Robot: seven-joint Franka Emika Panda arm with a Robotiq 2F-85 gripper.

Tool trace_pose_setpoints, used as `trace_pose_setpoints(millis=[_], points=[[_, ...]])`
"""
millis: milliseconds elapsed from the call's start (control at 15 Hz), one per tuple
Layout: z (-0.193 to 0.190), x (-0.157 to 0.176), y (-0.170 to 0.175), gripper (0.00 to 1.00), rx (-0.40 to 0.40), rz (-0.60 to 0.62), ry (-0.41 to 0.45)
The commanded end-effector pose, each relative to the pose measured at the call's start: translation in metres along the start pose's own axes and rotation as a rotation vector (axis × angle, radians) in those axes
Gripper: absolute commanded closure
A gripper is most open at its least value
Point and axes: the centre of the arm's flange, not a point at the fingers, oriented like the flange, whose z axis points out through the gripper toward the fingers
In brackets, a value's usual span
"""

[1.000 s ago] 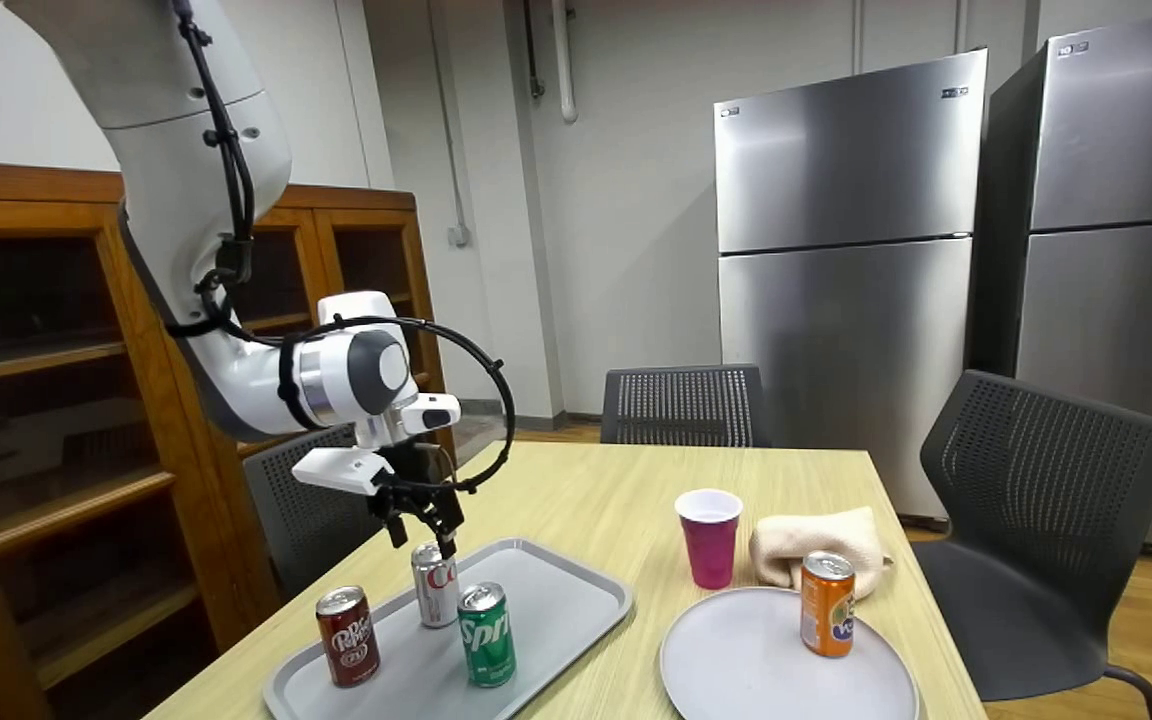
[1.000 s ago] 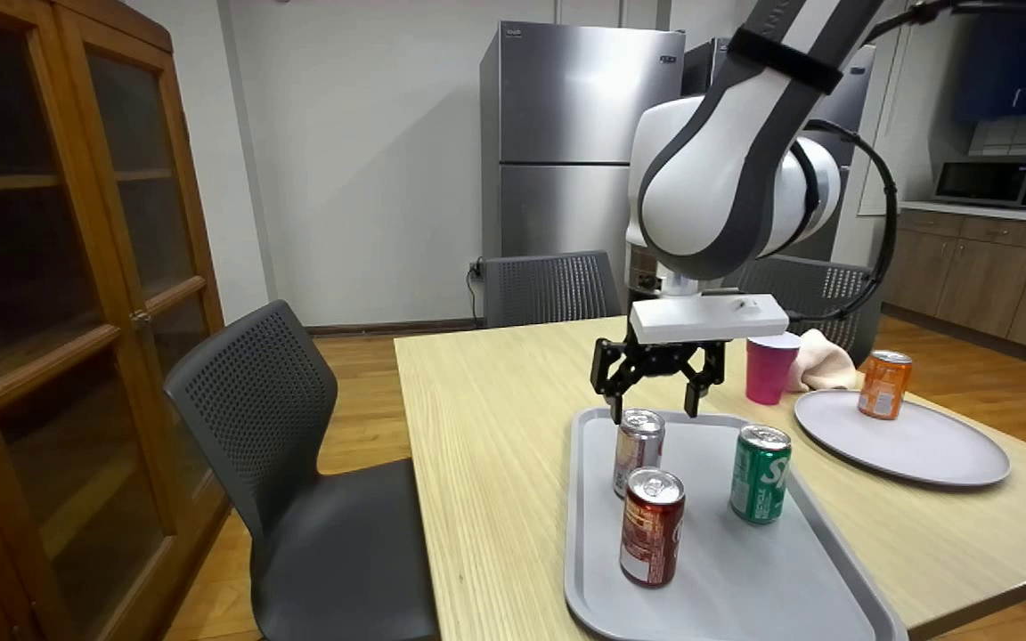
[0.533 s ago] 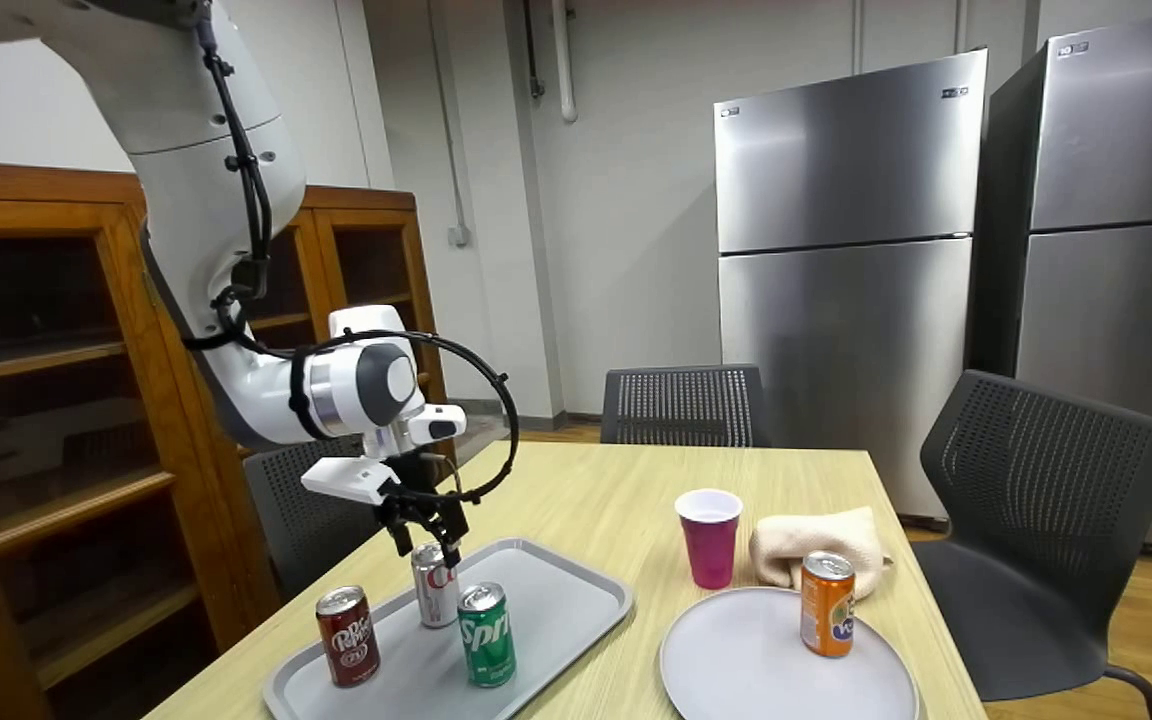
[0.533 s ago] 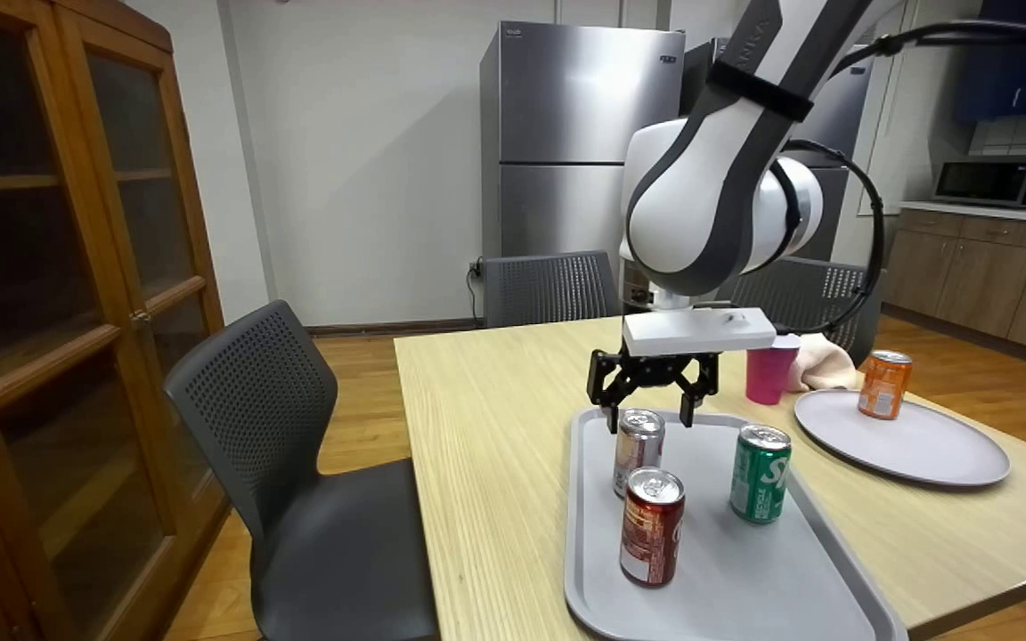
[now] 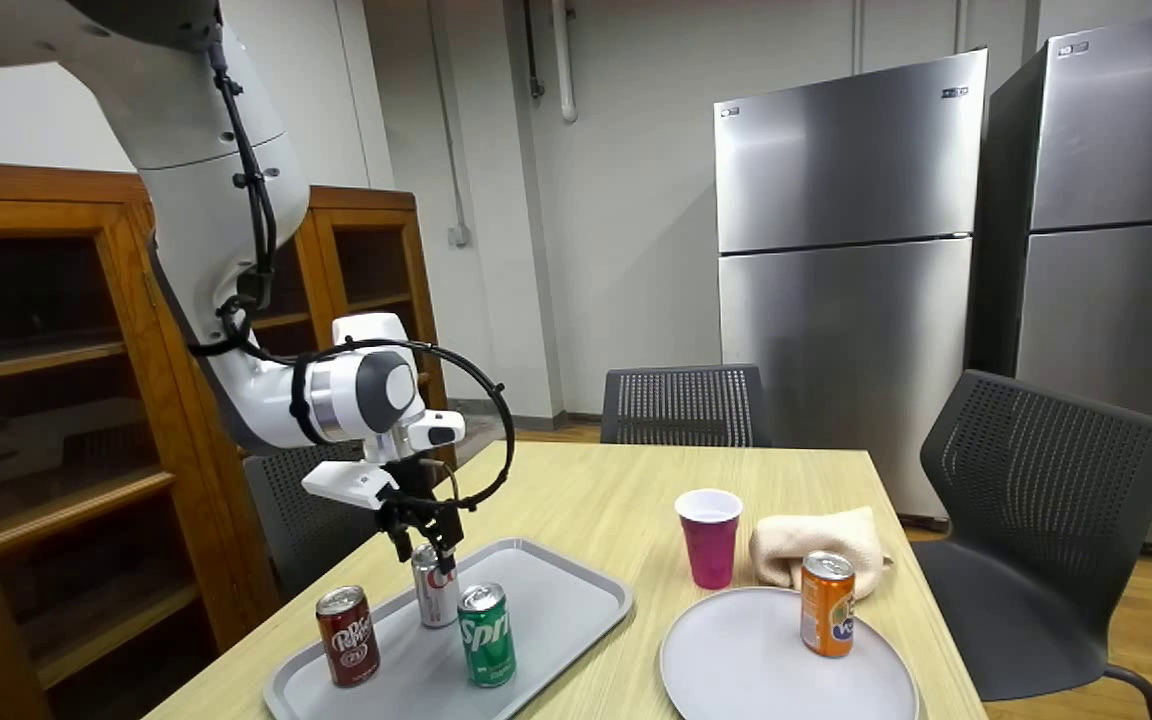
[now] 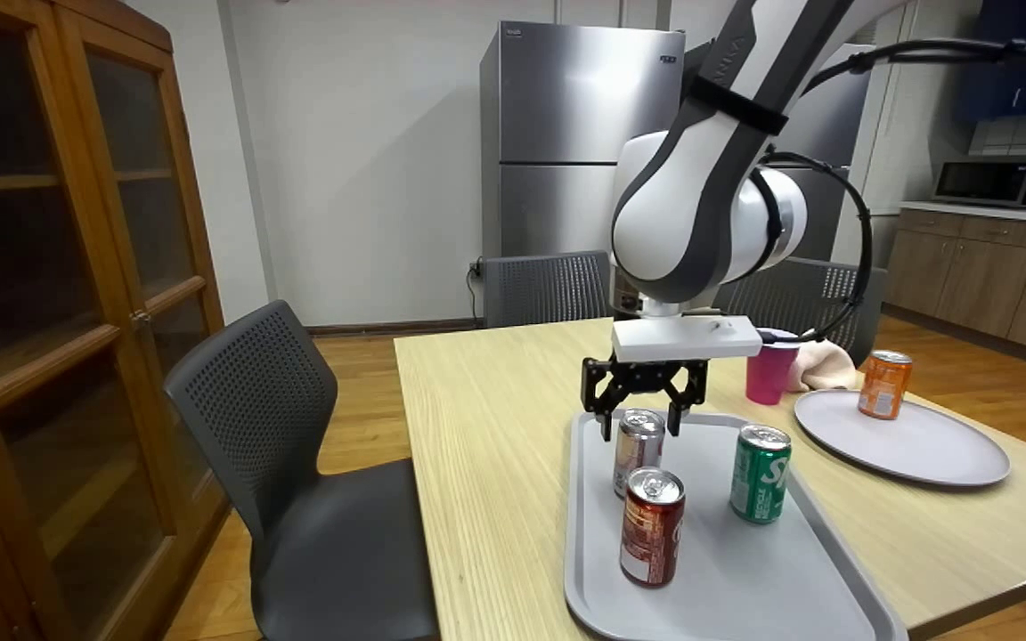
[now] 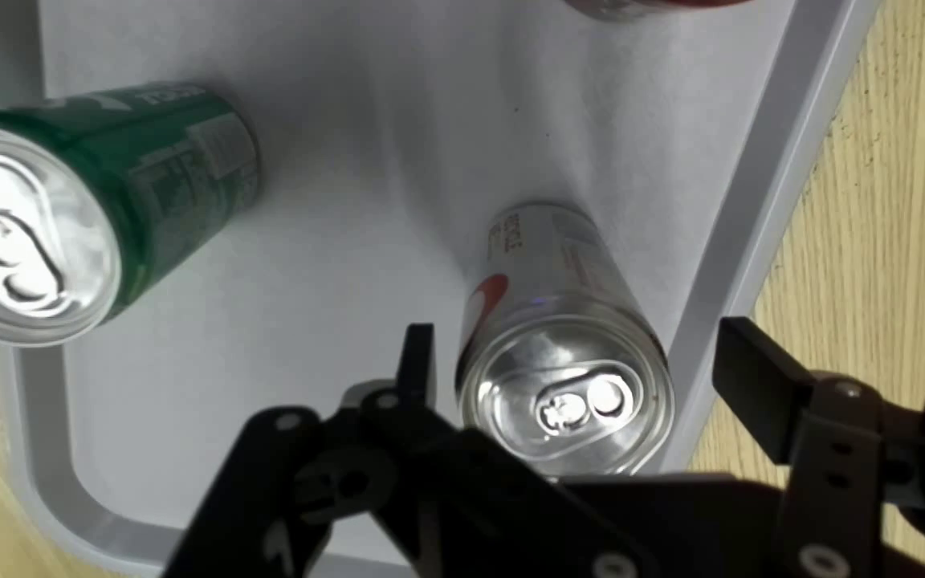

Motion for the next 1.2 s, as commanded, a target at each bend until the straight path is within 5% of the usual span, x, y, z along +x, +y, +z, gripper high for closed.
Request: trace_pose_setpoints(millis=[0, 200, 733, 1133], points=[[0.001, 0.006, -0.005, 0.41, 0.006, -0.01, 0.0], [-0.003, 0.007, -0.004, 0.62, 0.006, -0.007, 0.004], [-0.058, 0.02, 0.009, 0.62, 0.04, -0.001, 0.089], [-0.097, 0.041, 0.058, 0.62, 0.06, 0.06, 0.164]])
